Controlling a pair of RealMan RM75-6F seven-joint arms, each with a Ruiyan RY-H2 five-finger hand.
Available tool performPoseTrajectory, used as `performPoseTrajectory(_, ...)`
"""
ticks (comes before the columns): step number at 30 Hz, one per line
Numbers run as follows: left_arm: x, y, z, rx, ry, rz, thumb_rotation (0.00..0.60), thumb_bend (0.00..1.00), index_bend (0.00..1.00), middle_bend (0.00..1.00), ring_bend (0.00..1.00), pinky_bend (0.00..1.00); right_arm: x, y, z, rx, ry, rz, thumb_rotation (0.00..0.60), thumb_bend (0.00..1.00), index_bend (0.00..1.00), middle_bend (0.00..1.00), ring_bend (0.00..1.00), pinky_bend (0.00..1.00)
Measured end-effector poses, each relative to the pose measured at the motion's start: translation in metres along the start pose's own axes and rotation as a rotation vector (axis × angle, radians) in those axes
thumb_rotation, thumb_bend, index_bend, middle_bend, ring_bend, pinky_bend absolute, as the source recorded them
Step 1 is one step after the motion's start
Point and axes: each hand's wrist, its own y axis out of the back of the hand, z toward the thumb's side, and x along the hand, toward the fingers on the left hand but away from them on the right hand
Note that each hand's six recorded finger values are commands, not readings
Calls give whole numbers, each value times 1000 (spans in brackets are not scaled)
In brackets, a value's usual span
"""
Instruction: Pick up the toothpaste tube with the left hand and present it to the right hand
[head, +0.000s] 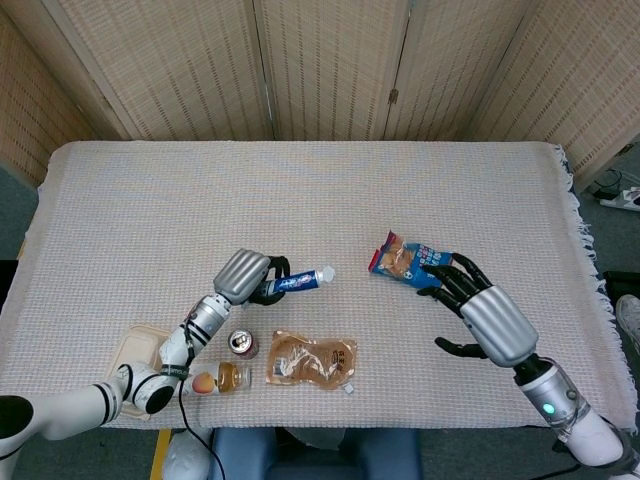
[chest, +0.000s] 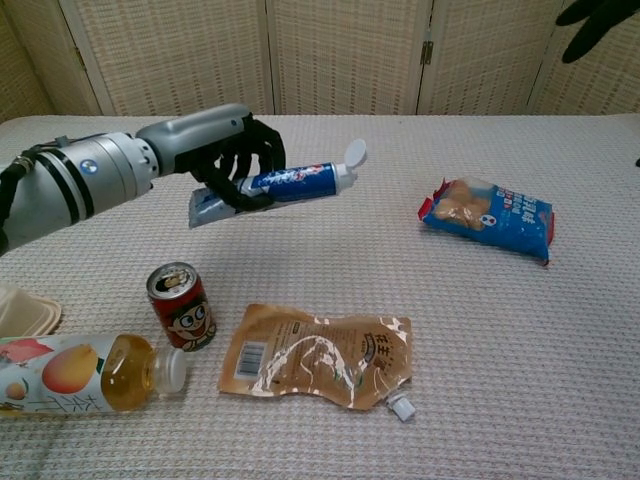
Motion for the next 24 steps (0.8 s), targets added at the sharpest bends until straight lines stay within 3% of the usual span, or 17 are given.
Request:
performPoseTrajectory(8,-13,8,30,-51,-69,-23,600,734,779,795,713,717,-46,-15,46,11,141,61,600,261,387,150,126,0)
performPoseTrajectory(24,-19,5,45,-71,-100,-47,600,737,779,796,713,717,-76,-36,53,6,139,95,600,261,398,152,122,0)
